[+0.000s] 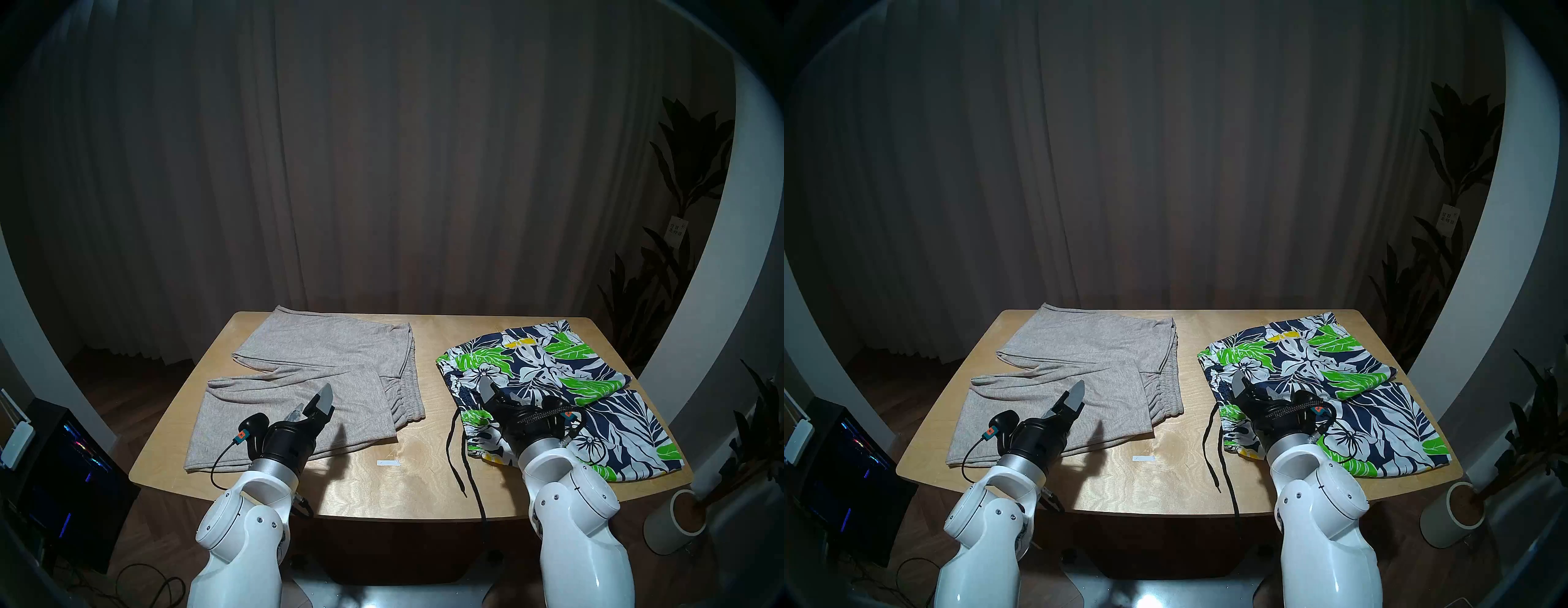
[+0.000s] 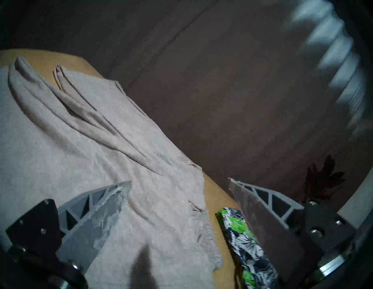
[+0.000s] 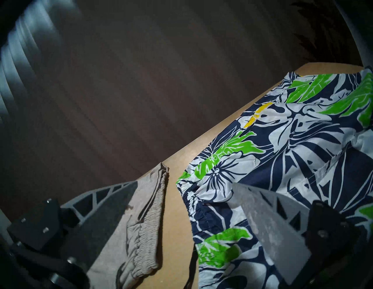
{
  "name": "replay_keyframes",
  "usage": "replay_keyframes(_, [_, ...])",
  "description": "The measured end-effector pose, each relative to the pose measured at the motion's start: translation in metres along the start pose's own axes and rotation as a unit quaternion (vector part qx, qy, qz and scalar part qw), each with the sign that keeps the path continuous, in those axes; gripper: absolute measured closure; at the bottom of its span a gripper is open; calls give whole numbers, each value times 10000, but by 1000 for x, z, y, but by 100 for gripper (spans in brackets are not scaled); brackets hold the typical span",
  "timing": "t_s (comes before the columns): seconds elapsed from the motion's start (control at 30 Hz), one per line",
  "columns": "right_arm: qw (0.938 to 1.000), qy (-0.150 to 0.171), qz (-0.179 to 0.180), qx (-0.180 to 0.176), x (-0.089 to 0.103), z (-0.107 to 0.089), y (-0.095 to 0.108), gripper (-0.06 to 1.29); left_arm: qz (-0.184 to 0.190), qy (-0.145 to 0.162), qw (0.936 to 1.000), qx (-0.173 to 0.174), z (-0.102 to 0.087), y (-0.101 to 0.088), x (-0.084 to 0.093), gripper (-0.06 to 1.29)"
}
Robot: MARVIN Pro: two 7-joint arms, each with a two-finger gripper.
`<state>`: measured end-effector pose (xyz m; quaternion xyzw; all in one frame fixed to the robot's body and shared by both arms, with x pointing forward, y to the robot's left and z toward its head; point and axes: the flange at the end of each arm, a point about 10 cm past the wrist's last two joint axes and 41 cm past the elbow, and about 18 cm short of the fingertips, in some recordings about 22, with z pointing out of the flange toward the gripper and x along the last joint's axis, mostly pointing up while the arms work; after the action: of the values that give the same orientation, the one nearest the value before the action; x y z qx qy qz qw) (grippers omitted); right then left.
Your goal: Fold pants twice and stack them
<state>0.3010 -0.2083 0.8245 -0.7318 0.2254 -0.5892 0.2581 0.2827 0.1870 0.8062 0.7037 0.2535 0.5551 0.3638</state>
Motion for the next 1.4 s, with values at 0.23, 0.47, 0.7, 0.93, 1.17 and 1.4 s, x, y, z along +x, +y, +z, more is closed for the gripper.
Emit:
replay_keyframes(0.23, [9977, -99, 670, 31, 19, -22, 7, 0, -833, -584, 9939, -434, -4, 16, -13, 1])
replay_keyframes(0.47, [9924, -200, 1208, -99, 37, -42, 23, 0, -1419, -1096, 9806, -788, -4, 27, -22, 1])
replay_keyframes(0.7, [9849, -302, 1664, -366, 50, -60, 38, 0, -1698, -1534, 9681, -1017, 6, 34, -27, 1])
replay_keyframes(0.93, [9784, -234, 1929, -699, 61, -77, 52, 0, -1784, -1964, 9588, -1017, 23, 37, -37, 1])
replay_keyframes(1.17, [9738, -207, 2070, -919, 63, -86, 59, 0, -1774, -2241, 9530, -1004, 36, 46, -46, 1])
replay_keyframes(1.4, [9711, -145, 2131, -1069, 66, -93, 63, 0, -1781, -2228, 9530, -1019, 46, 60, -51, 1])
